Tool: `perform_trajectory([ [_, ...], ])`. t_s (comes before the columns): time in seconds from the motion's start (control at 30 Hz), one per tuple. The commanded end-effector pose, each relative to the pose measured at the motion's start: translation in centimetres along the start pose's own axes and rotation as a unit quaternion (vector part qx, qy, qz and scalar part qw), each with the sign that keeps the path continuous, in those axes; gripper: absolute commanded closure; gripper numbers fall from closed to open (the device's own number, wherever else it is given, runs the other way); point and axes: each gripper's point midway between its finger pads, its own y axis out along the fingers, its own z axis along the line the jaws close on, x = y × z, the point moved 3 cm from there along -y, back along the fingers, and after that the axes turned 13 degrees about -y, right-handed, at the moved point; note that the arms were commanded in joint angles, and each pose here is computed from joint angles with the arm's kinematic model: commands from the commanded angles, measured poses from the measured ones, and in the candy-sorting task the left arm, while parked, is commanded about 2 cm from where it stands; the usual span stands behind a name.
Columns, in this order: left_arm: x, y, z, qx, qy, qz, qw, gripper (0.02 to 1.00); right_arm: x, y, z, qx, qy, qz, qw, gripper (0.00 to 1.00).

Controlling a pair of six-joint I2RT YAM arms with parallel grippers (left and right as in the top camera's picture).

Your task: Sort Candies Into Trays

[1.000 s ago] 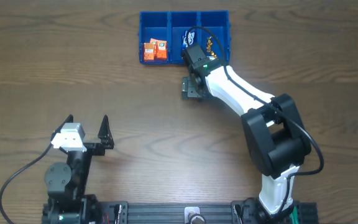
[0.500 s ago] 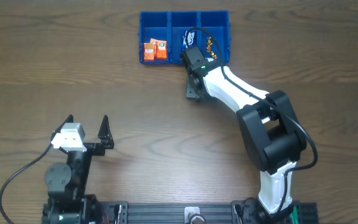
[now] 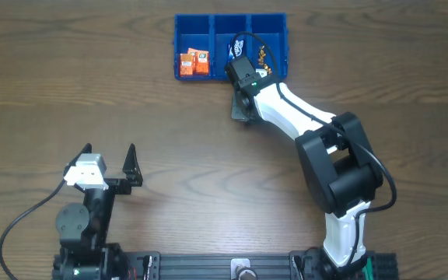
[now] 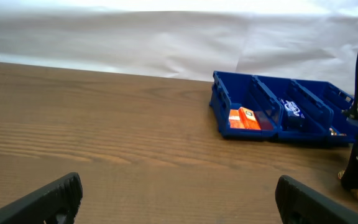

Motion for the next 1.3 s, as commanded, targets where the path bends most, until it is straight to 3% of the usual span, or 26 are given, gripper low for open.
perform_trajectory([
  [0.03,-1.5,0.2,0.3,-0.001,-0.004,0.021,1.0,0.02,0.0,-0.4,-0.7,-0.015,0.003,-0.003,1.0,0.89],
  [0.13,-1.5,0.2,0.3,-0.001,-0.004,0.021,1.0,0.02,1.7,-4.0,-1.0,-0.013,0.009,-0.05,0.999,0.89],
  [0.2,-1.5,0.2,0.3,-0.002,-0.004,0.021,1.0,0.023,3.9,-8.8,-1.9,-0.022,0.009,-0.119,0.993,0.89],
  [0.3,-1.5,0.2,0.3,-0.002,-0.004,0.021,1.0,0.02,8.3,-16.8,-4.5,-0.064,0.007,-0.251,0.966,0.906],
  [0.37,-1.5,0.2,0.3,-0.002,-0.004,0.021,1.0,0.02,10.4,-18.9,-5.7,-0.074,0.001,-0.295,0.953,0.906],
  [0.5,-1.5,0.2,0.3,-0.002,-0.004,0.021,1.0,0.02,13.7,-17.4,-8.1,-0.102,-0.006,-0.332,0.938,0.895],
  [0.73,-1.5,0.2,0.3,-0.001,-0.004,0.021,1.0,0.02,13.8,-10.8,-8.7,-0.114,-0.011,-0.281,0.953,0.893],
  [0.9,-1.5,0.2,0.3,-0.002,-0.004,0.021,1.0,0.02,13.6,-9.8,-8.6,-0.114,-0.014,-0.272,0.955,0.866],
  [0.97,-1.5,0.2,0.3,-0.002,-0.004,0.021,1.0,0.02,13.6,-9.8,-8.5,-0.113,-0.013,-0.273,0.955,0.776],
  [1.0,-1.5,0.2,0.3,-0.002,-0.004,0.021,1.0,0.02,13.7,-9.9,-8.5,-0.113,-0.014,-0.275,0.955,0.66],
  [1.07,-1.5,0.2,0.3,-0.002,-0.004,0.021,1.0,0.02,13.7,-9.9,-8.4,-0.112,-0.014,-0.276,0.954,0.233],
  [1.1,-1.5,0.2,0.3,-0.002,-0.004,0.021,1.0,0.023,13.8,-9.9,-8.3,-0.111,-0.014,-0.277,0.954,0.073],
  [1.13,-1.5,0.2,0.3,-0.002,-0.004,0.021,1.0,0.02,13.8,-10.0,-8.1,-0.111,-0.016,-0.278,0.954,0.001],
  [1.3,-1.5,0.2,0.3,-0.002,-0.004,0.021,1.0,0.023,13.8,-10.0,-7.7,-0.109,-0.021,-0.28,0.954,0.001],
])
